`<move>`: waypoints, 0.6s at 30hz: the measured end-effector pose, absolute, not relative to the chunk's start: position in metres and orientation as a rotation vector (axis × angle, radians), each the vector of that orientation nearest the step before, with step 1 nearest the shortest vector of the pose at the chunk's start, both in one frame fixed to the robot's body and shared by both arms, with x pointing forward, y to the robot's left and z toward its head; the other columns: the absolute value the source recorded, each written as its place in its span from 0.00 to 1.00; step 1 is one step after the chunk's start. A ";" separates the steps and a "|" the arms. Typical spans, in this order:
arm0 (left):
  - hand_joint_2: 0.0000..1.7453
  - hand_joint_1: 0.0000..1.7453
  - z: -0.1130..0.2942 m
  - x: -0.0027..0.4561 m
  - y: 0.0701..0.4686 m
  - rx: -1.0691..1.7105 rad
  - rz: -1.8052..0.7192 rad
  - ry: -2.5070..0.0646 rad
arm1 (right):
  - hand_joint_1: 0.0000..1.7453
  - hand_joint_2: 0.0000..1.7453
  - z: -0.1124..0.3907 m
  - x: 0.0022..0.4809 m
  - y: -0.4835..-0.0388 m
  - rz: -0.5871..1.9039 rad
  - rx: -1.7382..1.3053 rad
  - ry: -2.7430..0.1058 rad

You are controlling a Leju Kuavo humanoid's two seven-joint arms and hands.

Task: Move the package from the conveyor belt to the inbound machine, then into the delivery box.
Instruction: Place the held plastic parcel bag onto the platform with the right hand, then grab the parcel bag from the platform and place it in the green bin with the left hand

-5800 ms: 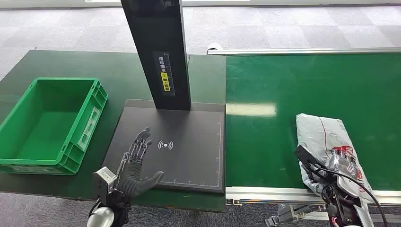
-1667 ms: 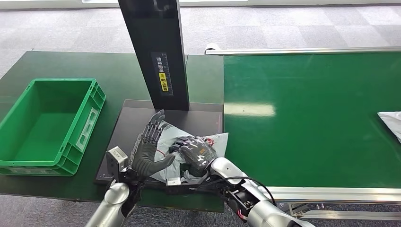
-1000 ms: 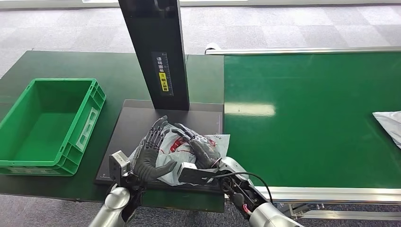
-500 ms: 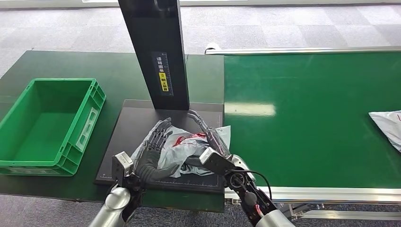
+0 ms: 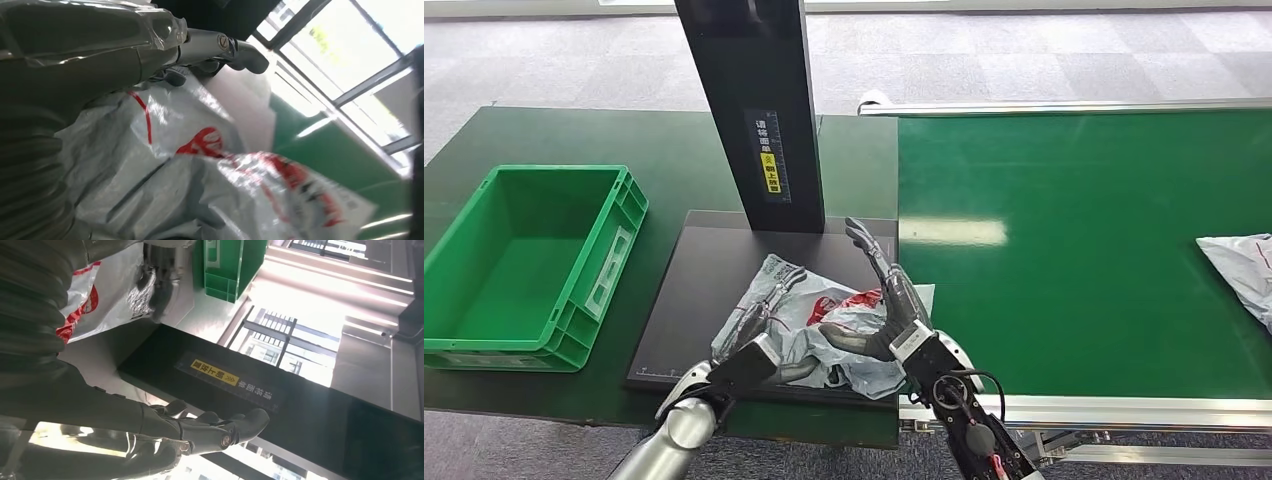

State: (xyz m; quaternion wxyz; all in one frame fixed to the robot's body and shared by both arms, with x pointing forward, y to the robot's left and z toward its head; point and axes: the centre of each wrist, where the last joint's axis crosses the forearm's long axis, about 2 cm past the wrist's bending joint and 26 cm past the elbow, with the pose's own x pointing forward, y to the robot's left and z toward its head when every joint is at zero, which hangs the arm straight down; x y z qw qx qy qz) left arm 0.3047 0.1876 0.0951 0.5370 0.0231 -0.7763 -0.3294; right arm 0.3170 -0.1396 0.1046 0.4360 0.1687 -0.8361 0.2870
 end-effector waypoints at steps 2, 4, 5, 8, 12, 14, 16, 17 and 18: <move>1.00 0.00 0.091 0.306 0.186 0.125 -0.898 -1.787 | 0.00 1.00 0.104 0.316 -0.141 0.714 0.418 -2.079; 1.00 0.00 0.088 0.307 0.184 0.175 -0.991 -1.733 | 0.00 1.00 0.102 0.315 -0.143 0.717 0.413 -2.075; 1.00 0.00 0.087 0.308 0.183 0.197 -1.031 -1.709 | 0.00 1.00 0.101 0.315 -0.144 0.718 0.411 -2.072; 1.00 0.00 0.086 0.313 0.181 0.263 -1.144 -1.633 | 0.00 1.00 0.099 0.313 -0.145 0.721 0.405 -2.066; 1.00 0.00 0.088 0.323 0.176 0.315 -1.279 -1.534 | 0.00 1.00 0.097 0.313 -0.147 0.731 0.390 -2.064; 1.00 0.00 0.089 0.328 0.174 0.325 -1.322 -1.506 | 0.00 1.00 0.098 0.313 -0.148 0.734 0.384 -2.065; 1.00 0.00 0.088 0.331 0.172 0.329 -1.342 -1.492 | 0.00 1.00 0.098 0.314 -0.148 0.734 0.378 -2.067; 1.00 0.00 0.088 0.332 0.171 0.331 -1.346 -1.489 | 0.00 1.00 0.098 0.314 -0.149 0.732 0.375 -2.067; 1.00 0.00 0.088 0.333 0.170 0.332 -1.347 -1.487 | 0.00 1.00 0.098 0.314 -0.150 0.730 0.371 -2.068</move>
